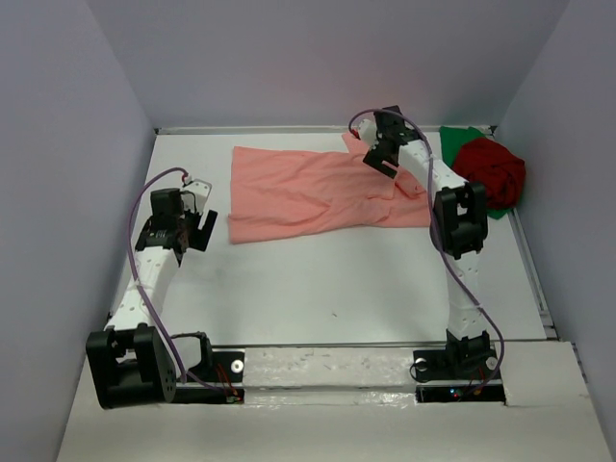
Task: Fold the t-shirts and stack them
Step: Fold the flattened tshirt in 1/3 of the way
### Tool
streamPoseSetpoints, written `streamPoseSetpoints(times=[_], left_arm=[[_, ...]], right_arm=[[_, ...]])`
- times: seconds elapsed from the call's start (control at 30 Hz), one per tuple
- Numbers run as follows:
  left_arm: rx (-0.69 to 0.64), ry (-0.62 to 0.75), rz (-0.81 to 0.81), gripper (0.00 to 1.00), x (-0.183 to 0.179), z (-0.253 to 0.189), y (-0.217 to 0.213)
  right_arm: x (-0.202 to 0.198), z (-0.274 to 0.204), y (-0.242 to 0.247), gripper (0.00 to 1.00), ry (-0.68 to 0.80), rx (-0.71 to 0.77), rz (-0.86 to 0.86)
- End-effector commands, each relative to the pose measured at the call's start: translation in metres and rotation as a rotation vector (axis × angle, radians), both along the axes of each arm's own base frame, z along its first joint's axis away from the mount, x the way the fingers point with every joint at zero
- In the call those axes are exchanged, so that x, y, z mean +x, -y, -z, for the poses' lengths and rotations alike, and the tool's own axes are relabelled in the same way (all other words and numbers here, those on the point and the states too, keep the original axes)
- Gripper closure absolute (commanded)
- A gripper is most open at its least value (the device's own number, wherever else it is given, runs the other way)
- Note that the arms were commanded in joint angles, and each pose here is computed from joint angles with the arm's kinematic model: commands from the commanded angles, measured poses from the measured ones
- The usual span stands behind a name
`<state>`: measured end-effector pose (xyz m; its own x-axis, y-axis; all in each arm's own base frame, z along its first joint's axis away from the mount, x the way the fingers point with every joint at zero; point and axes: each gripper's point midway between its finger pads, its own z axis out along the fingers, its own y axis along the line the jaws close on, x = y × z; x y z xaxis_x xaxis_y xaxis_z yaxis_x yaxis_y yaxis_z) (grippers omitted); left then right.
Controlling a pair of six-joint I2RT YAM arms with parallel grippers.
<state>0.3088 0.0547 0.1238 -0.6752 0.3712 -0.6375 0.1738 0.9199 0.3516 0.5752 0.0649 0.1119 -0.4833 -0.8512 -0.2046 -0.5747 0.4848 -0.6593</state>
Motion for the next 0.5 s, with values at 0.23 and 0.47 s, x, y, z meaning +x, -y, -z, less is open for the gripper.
streamPoseSetpoints(times=[0.23,0.47], left_arm=[[-0.115,0.026,0.184,0.09,0.021,-0.029,0.034],[-0.209,-0.092,0.374,0.87,0.029,-0.005,0.07]], right_arm=[[-0.008,-0.152,0.03,1.0,0.444,0.155,0.167],[-0.087,-0.099,0.069,1.0,0.3,0.163,0.256]])
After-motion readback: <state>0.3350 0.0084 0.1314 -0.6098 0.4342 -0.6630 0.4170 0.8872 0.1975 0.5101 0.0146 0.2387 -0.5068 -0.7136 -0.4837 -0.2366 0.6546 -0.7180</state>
